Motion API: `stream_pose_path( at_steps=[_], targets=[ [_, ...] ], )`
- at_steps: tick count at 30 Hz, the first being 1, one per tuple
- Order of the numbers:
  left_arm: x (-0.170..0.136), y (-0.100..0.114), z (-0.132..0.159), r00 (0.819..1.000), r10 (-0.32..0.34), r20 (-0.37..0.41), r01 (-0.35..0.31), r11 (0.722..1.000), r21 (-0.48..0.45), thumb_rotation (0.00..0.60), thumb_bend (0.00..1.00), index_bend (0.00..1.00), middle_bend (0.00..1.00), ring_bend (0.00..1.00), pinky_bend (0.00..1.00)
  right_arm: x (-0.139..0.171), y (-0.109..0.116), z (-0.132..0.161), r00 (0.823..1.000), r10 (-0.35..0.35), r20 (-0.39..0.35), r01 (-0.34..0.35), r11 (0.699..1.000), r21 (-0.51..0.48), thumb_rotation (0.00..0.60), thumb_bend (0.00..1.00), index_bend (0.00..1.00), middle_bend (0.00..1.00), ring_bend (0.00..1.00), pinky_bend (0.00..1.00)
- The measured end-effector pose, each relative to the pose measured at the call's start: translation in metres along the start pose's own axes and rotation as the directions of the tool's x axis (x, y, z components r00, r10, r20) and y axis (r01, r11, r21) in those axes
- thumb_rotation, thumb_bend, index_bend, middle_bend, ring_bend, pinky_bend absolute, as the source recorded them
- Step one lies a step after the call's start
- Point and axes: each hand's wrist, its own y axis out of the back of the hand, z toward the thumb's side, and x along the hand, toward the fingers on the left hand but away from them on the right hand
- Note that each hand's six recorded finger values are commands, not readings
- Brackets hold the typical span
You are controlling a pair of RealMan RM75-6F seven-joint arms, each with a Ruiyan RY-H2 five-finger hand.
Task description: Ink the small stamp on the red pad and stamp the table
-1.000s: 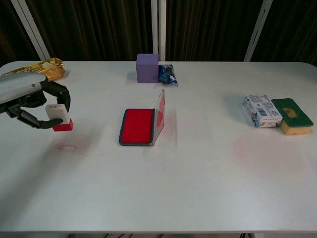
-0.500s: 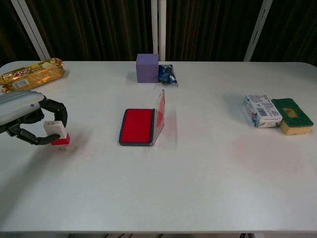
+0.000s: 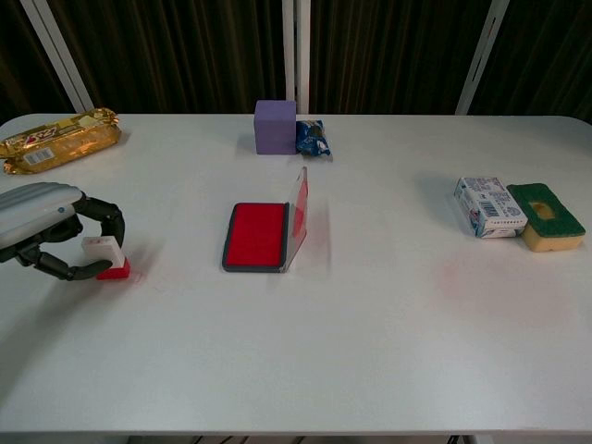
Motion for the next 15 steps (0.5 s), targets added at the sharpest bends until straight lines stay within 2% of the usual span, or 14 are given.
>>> stream_pose_path(
  at_steps=[15],
  targets=[
    [-0.0018,-0.0064,-0.0012,1.000,-0.021,0.010,0.021,0.999,-0.026,0.600,0.41,0.49,0.48,0.97,1.00,0.0000,-0.0011,-0.0007,1.000,0.014,0.010,-0.014,1.000,0.004,0.600,0.35,0.00,0.00,0.00,0.00]
  ],
)
